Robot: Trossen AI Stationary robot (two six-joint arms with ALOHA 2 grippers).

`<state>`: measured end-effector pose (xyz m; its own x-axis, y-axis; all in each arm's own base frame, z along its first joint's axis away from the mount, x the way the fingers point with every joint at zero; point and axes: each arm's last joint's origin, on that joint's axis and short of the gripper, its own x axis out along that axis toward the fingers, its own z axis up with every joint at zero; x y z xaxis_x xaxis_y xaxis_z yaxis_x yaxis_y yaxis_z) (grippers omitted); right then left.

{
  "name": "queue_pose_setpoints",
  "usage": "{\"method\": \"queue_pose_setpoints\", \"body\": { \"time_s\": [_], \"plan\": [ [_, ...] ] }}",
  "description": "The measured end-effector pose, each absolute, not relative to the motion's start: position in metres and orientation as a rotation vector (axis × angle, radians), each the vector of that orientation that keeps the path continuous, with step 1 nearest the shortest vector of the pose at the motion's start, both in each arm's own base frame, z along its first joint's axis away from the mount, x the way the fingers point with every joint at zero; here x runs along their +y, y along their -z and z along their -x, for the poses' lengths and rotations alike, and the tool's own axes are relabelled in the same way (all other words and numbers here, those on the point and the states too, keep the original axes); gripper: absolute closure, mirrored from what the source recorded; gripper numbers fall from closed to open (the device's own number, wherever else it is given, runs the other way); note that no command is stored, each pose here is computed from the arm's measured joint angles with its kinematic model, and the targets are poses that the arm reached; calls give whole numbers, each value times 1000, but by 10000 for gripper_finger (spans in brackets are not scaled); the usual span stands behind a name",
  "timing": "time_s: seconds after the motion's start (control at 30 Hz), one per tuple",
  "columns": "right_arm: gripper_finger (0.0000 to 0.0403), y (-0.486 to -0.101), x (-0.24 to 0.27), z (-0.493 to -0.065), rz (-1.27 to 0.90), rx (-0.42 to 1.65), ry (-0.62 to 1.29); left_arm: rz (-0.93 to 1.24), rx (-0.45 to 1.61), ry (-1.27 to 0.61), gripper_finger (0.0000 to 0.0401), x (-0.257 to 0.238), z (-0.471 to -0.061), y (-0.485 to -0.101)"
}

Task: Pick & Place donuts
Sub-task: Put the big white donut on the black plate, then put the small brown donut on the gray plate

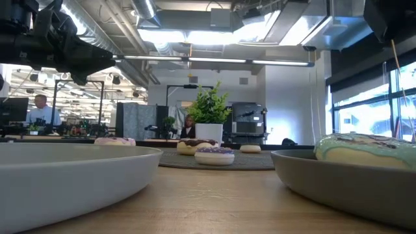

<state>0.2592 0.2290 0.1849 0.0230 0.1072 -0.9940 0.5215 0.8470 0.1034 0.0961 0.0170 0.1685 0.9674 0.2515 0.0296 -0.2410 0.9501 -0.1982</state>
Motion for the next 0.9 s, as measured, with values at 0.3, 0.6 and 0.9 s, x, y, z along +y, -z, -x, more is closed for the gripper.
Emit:
{"method": "queue_pose_setpoints", "body": {
  "time_s": [0.3,0.6,0.9],
  "plan": [
    [368,-184,227,-259,-465,1517,332,195,-55,-250,271,17,-96,-169],
    [276,-191,226,-257,-439,1557,363,195,-55,-250,271,17,-96,-169],
    [265,-224,211,-228,-329,1416,377,321,-70,-244,271,17,-96,-169]
  ]
}}
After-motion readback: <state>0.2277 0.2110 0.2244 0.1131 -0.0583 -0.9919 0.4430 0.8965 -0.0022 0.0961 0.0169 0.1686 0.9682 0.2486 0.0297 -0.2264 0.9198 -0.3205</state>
